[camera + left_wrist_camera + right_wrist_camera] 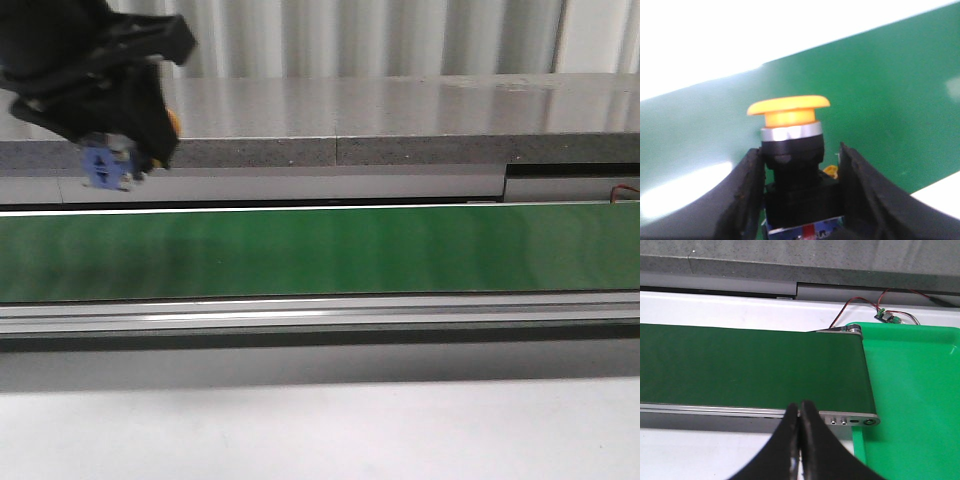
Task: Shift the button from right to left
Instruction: 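Lift the button with the left gripper and carry it over the blue tray, then lower the button into the blue tray, open and raise the left gripper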
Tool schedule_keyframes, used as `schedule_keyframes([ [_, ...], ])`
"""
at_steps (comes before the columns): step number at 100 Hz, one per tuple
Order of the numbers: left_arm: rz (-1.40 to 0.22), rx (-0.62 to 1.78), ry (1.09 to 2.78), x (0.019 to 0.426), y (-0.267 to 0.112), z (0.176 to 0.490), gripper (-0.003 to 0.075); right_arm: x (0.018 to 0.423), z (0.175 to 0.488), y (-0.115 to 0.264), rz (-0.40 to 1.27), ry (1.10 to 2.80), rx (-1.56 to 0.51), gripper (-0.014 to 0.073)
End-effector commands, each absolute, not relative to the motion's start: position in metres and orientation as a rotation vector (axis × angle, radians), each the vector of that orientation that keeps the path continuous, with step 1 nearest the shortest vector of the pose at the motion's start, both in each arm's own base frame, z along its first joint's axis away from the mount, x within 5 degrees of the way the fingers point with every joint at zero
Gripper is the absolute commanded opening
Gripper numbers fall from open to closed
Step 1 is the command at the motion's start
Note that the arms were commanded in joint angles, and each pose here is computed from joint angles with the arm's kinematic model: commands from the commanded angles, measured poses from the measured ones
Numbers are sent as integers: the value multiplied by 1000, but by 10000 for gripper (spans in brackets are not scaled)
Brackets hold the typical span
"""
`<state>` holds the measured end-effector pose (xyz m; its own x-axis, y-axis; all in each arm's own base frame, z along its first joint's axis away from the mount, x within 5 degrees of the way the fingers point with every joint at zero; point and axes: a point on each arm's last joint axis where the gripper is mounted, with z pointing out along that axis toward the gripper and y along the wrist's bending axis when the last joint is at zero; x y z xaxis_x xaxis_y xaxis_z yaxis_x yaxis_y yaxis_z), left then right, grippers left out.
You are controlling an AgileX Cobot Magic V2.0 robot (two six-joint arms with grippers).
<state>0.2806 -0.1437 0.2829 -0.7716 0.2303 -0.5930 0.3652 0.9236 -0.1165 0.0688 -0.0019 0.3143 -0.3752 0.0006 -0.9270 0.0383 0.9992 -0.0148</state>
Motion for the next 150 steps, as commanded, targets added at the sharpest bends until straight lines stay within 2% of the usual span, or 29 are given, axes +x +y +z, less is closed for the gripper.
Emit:
schedule_keyframes([
  [1, -274, 351, 2371, 274, -119, 315, -20, 70, 328, -3, -61, 1863, 26, -68],
  [23, -34, 178, 2379, 260, -44, 315, -20, 70, 328, -3, -61, 1863, 26, -68],
  [47, 138, -40, 2359, 262, 24, 314, -20, 70, 328, -3, -61, 1863, 26, -68],
  [67, 198, -218, 2364, 273, 67, 298, -20, 70, 328, -3, -61, 1863, 26, -68],
  [84, 213, -324, 2432, 293, 97, 268, -20, 70, 328, -3, -61, 1863, 26, -68],
  [114, 168, -407, 2465, 319, 117, 229, -20, 70, 328, -3, -61, 1863, 26, -68],
  [150, 147, -425, 2511, 328, 120, 202, -19, 70, 328, -3, -61, 1863, 26, -68],
])
